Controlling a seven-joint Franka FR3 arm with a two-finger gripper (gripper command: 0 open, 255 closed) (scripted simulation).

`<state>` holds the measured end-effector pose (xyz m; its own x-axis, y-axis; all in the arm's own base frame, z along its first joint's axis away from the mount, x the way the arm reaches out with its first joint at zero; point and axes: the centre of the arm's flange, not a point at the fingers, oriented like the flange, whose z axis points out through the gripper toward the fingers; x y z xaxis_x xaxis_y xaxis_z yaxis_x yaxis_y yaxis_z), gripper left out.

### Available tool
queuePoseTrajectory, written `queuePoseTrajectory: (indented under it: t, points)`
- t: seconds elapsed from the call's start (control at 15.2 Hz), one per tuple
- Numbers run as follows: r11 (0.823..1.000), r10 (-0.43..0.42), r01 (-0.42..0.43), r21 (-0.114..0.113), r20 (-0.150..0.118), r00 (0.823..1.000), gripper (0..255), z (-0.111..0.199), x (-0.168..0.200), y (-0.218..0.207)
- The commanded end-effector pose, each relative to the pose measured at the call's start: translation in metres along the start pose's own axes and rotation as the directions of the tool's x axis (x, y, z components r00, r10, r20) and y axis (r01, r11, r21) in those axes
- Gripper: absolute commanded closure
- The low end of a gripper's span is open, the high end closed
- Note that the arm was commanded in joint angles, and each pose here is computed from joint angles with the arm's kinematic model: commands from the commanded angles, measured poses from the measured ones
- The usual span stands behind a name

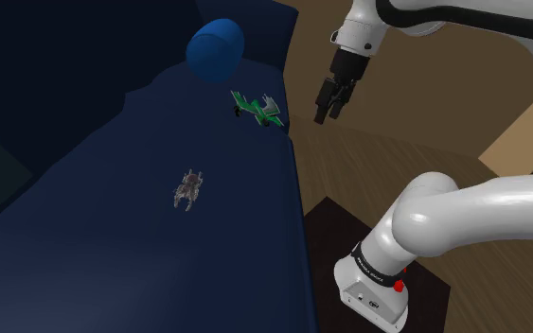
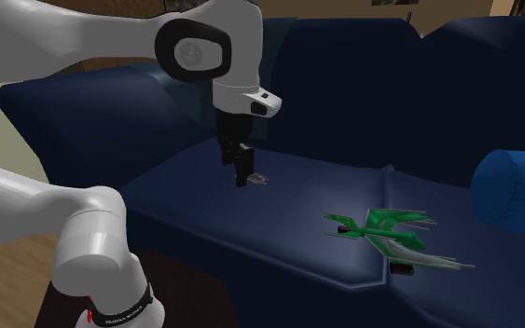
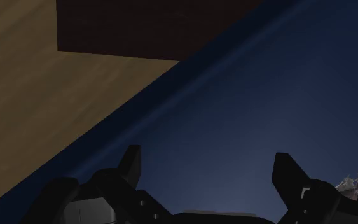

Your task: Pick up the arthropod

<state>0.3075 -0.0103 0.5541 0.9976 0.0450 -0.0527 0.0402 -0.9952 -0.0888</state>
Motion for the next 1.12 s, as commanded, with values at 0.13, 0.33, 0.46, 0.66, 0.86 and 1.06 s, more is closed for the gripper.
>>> queuePoseTrajectory:
  t: [0.13, 0.33, 0.46, 0.66, 0.86, 1.06]
  points:
    - [0.999, 0.035, -0.035, -0.008, 0.006, 0.999, 0, 0.012, 0.008, -0.024]
    - [0.996, 0.088, -0.088, -0.021, 0.015, 0.996, 0, 0.03, 0.021, -0.059]
    - [0.992, 0.124, -0.123, -0.029, 0.02, 0.992, 0, 0.042, 0.031, -0.082]
    - [0.984, 0.176, -0.175, -0.042, 0.027, 0.984, 0, 0.061, 0.047, -0.115]
    - [0.972, 0.229, -0.226, -0.056, 0.034, 0.973, 0, 0.08, 0.065, -0.147]
    - [0.958, 0.28, -0.277, -0.07, 0.04, 0.959, 0, 0.1, 0.084, -0.178]
